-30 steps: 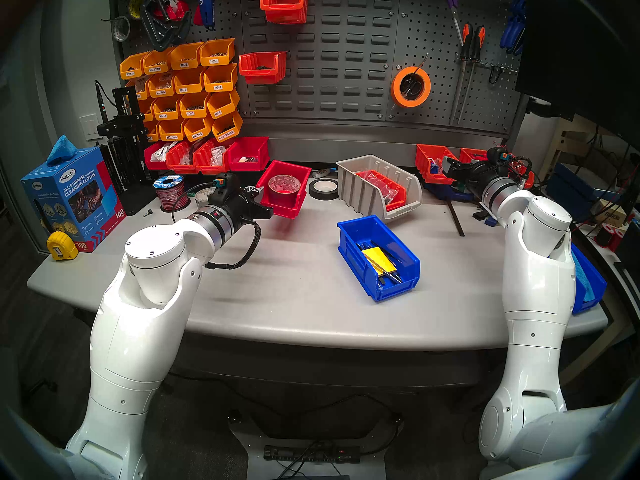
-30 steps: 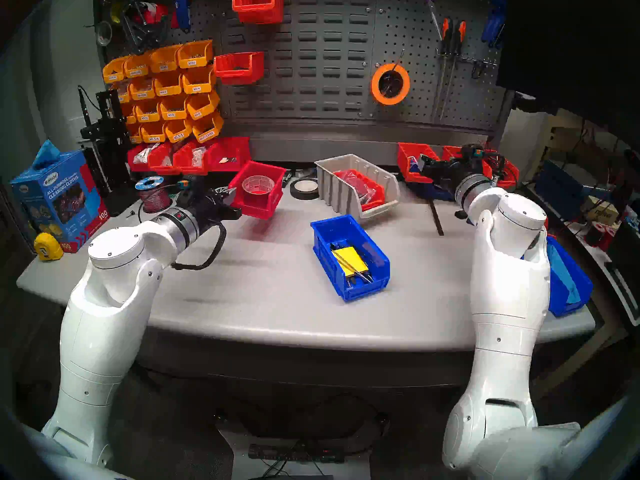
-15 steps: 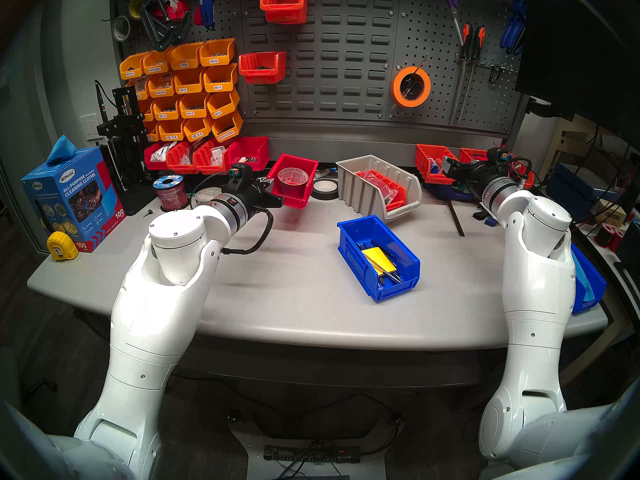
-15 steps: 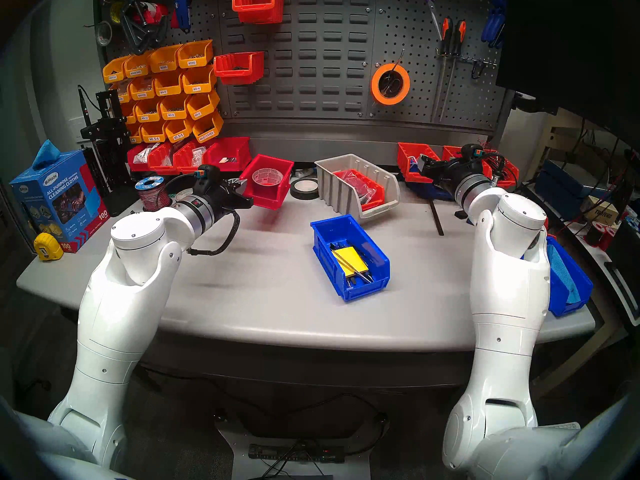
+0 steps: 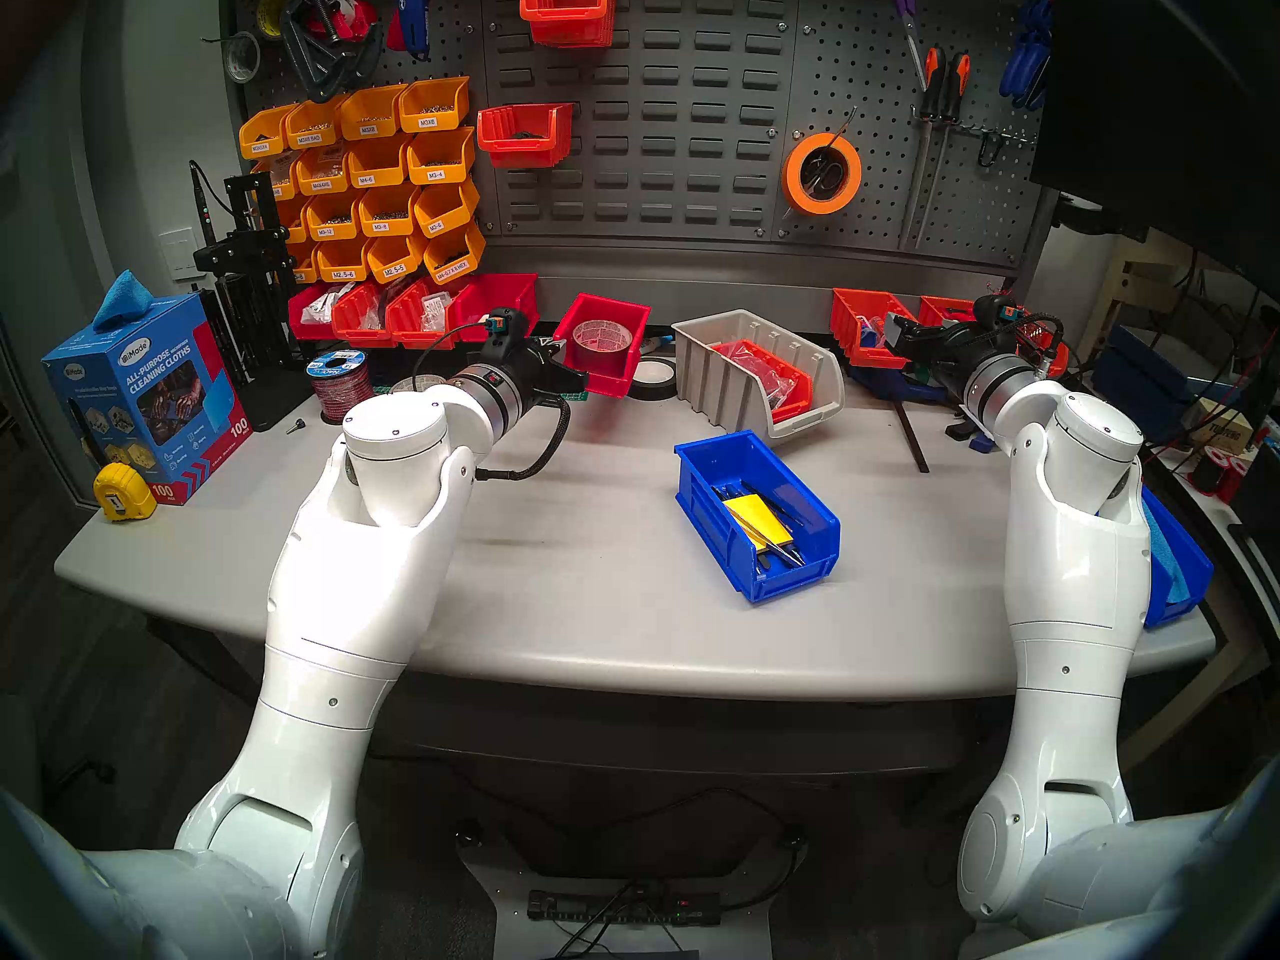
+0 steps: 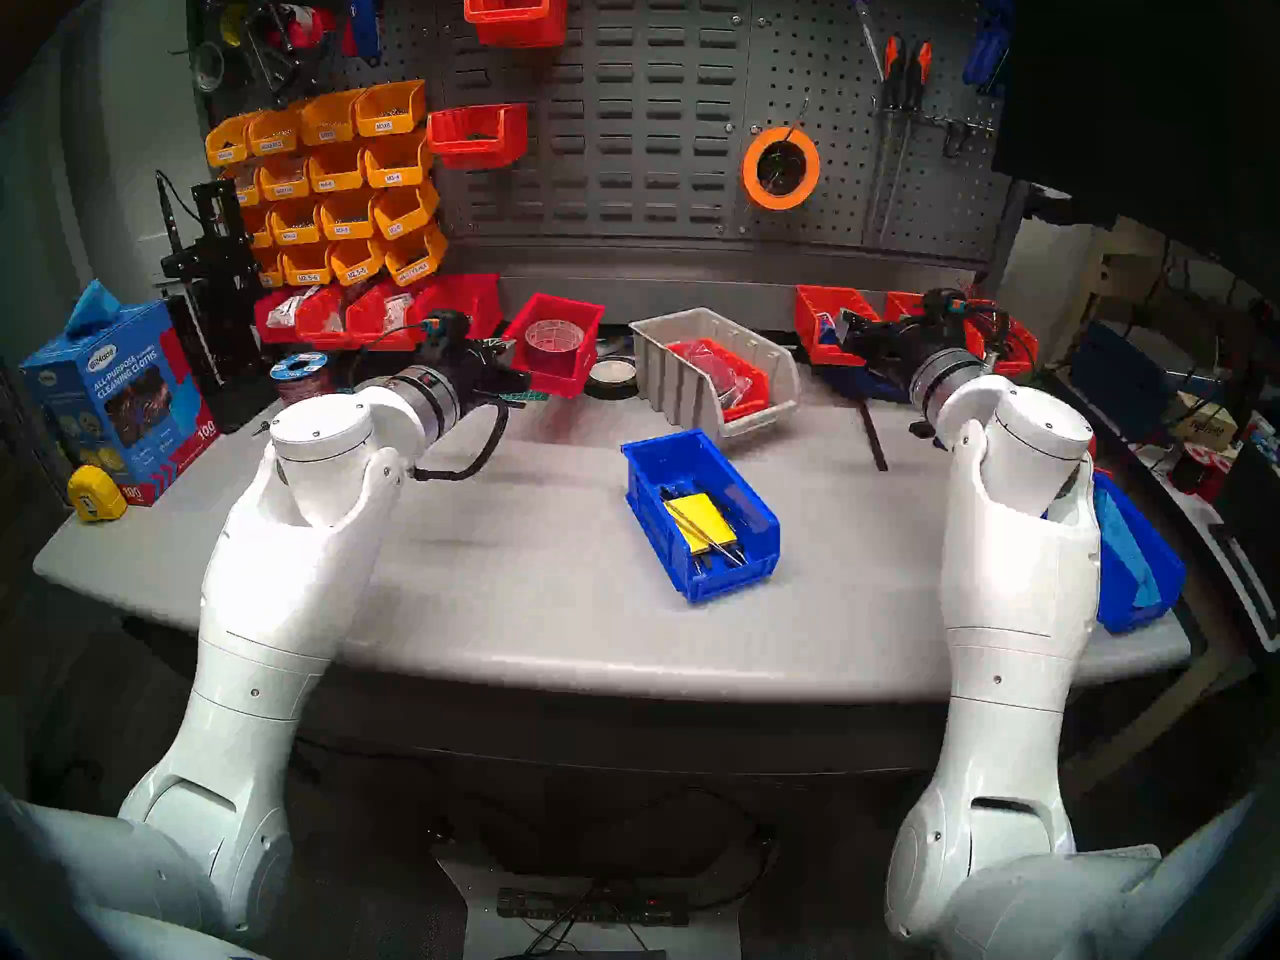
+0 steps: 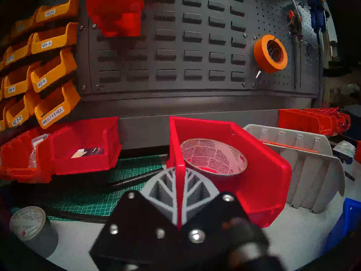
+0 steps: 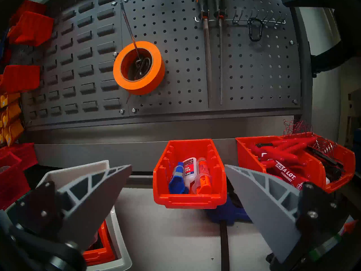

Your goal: Hang all the unorganized tool boxes onto the wall

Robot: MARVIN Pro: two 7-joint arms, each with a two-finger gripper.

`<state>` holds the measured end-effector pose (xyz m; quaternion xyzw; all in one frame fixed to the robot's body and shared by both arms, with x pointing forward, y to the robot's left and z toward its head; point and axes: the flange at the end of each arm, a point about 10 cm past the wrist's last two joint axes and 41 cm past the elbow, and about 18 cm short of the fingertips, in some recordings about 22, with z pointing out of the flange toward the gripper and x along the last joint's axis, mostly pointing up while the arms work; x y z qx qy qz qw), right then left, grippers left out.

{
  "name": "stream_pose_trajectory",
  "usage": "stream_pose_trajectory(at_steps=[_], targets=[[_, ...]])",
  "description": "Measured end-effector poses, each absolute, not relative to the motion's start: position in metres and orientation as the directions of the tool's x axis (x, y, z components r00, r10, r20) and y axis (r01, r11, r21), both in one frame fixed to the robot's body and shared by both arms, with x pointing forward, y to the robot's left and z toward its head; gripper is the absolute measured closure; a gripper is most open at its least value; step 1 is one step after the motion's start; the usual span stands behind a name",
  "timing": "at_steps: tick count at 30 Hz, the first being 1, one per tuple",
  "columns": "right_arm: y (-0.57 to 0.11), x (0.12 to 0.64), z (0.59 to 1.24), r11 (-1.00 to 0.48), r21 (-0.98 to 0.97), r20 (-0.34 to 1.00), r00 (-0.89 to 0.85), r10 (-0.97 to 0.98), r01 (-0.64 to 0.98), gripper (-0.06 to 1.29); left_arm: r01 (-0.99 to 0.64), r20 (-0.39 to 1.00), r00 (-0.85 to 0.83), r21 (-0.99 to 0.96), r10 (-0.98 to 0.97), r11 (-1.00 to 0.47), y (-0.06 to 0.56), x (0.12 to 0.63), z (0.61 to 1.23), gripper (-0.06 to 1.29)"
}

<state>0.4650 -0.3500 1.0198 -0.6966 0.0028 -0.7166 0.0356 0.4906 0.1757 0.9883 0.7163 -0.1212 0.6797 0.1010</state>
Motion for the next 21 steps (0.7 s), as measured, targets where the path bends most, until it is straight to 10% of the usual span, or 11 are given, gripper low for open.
stream_pose_trajectory(at_steps=[21], targets=[[-0.350,0.465,1.019,-0.997,-0.054,0.998,-0.025,-0.055,0.047,-0.01,-0.251,0.998,0.065,-0.007,-0.024,-0.968,0.173,0.546,0.997,1.25]])
